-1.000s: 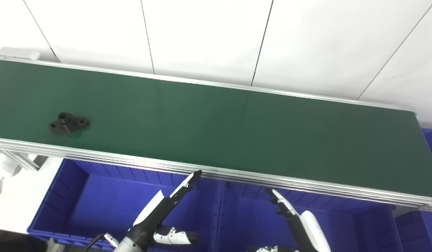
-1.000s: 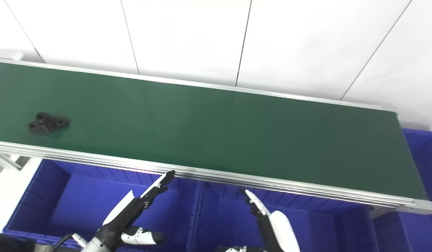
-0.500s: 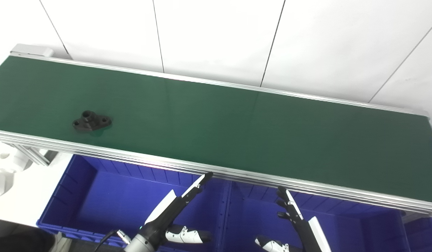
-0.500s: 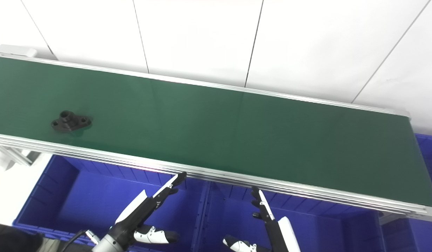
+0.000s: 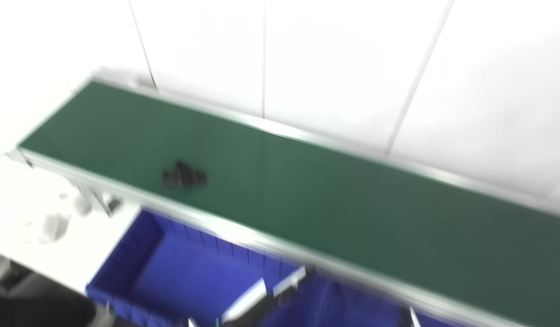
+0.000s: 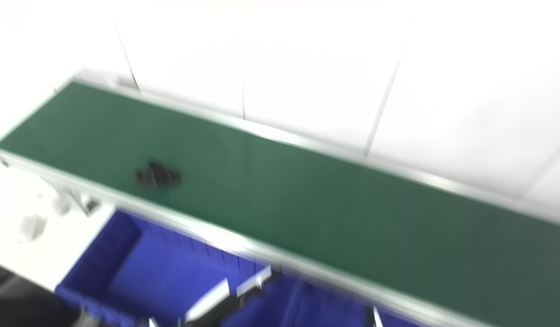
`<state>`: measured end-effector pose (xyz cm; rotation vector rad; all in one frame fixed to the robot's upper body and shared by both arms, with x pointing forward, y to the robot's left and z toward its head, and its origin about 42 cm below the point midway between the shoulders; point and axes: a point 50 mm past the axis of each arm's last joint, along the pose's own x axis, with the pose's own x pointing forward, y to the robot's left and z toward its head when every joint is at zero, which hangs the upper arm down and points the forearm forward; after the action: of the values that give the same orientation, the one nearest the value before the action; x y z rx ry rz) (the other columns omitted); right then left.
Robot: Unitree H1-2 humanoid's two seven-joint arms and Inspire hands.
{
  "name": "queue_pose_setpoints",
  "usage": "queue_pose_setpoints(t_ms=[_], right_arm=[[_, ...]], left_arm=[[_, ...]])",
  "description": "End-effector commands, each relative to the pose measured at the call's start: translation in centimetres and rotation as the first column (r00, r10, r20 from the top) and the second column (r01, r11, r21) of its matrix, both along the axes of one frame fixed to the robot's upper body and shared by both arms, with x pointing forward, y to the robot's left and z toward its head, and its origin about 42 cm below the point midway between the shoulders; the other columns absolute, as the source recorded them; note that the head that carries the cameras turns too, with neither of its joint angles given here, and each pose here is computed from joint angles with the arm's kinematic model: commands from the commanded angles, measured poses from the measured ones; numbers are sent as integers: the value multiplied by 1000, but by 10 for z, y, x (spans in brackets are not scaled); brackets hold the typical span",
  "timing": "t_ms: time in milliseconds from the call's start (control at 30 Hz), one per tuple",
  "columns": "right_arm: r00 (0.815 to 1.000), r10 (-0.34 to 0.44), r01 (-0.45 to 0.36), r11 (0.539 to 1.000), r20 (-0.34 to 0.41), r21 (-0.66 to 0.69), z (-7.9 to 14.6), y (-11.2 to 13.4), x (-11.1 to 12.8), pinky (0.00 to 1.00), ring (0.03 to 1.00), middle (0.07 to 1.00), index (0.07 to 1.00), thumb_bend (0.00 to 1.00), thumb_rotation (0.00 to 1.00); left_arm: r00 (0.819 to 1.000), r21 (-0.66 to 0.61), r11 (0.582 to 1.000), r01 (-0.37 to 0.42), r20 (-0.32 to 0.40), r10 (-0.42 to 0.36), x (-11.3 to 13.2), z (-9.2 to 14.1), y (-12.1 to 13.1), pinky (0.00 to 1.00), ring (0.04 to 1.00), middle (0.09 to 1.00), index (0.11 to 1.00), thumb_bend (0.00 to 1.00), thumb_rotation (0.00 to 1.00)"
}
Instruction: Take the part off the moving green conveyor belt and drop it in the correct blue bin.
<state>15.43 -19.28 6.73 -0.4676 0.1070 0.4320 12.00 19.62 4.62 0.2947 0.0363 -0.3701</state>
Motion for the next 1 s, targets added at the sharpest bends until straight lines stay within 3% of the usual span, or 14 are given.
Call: queue_pose_setpoints(t_ms=[0, 267, 467, 567, 733, 833, 967], right_arm=[[998, 10, -12, 999, 60, 37, 7, 2, 4, 877, 958, 978, 1000, 606, 637], [997, 0, -4, 999, 77, 52, 5, 1, 4, 890, 965, 979, 1000, 568, 584], [985, -29, 13, 996, 168, 91, 7, -3, 8, 847, 922, 950, 997, 578, 514], [970, -47, 18, 993, 240, 118, 11, -5, 10, 812, 904, 930, 969, 573, 460], [921, -78, 12, 985, 381, 175, 32, -10, 20, 780, 860, 897, 931, 588, 343], [902, -84, 8, 984, 423, 177, 49, -13, 29, 695, 832, 890, 919, 601, 348], [870, -60, -34, 983, 489, 181, 78, -13, 51, 741, 851, 896, 924, 591, 365]], left_arm=[[998, -11, 1000, -9, 57, 10, 3, 6, 0, 909, 986, 1000, 979, 775, 668], [998, -27, 1000, -6, 57, 8, 5, 4, -1, 908, 989, 1000, 976, 765, 636], [998, -31, 999, -11, 65, 13, 8, 2, -5, 898, 983, 1000, 970, 772, 626], [997, -33, 999, -6, 73, 8, 10, 1, -6, 890, 979, 1000, 969, 762, 611], [997, -26, 1000, -2, 71, 4, 10, -1, -6, 857, 968, 1000, 971, 774, 624], [998, -36, 999, -1, 63, 4, 11, -3, -6, 859, 970, 1000, 971, 786, 623], [998, -20, 1000, 2, 66, -1, 11, -3, -5, 850, 968, 1000, 975, 794, 635]])
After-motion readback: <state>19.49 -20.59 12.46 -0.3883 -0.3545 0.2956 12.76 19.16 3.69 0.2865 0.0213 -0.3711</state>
